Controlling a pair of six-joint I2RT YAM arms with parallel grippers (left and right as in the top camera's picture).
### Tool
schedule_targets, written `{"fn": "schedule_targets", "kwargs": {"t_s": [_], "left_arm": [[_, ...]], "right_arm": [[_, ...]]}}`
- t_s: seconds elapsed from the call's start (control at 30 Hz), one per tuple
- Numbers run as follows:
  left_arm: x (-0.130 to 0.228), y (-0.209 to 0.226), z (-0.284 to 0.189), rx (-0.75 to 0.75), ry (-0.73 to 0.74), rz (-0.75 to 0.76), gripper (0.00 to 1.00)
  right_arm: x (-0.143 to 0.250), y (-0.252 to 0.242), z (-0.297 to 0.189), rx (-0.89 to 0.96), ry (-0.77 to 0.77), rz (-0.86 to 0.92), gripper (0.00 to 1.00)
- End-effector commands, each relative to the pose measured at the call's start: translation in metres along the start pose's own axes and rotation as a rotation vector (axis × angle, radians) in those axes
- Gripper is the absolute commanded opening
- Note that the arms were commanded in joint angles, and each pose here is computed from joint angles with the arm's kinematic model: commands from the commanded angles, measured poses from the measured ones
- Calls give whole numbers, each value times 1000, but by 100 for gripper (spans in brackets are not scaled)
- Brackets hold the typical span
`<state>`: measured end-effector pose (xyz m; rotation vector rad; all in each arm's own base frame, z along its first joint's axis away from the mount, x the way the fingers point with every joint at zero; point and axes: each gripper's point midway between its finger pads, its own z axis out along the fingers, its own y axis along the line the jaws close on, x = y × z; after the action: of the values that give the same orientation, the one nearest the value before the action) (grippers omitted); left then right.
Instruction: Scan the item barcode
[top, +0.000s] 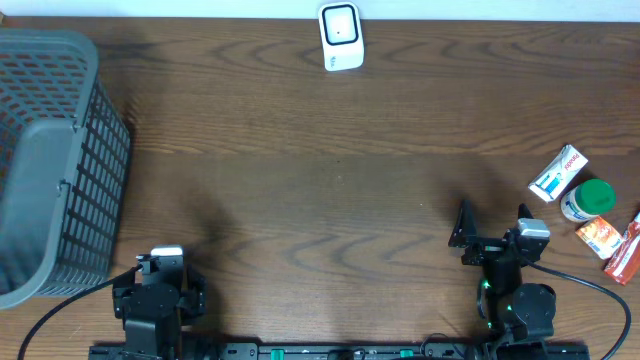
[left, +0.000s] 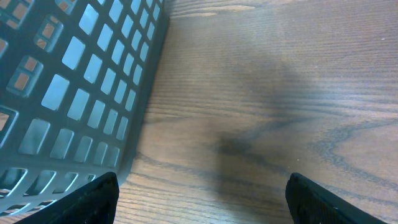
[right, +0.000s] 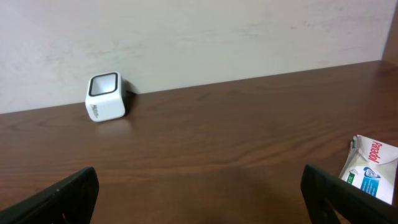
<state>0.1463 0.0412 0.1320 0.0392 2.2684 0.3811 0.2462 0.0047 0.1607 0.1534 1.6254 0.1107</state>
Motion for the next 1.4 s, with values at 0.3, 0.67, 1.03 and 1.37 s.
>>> {"fn": "schedule_targets", "kwargs": {"t_s": [0.3,0.67,1.03,1.37], "left_arm": [[-99,-27,-21,214,-410,-139,86],[-104,-40,12,259,-552,-277,86],[-99,-41,31,239,-606,-321,86],[-78,-41,57,214,-564,-387,86]], "right_arm": [[0,-1,0,6,-3,-11,99],[0,-1,0,6,-3,-11,99],[0,-1,0,6,-3,-11,99],[0,-1,0,6,-3,-11,99]]}}
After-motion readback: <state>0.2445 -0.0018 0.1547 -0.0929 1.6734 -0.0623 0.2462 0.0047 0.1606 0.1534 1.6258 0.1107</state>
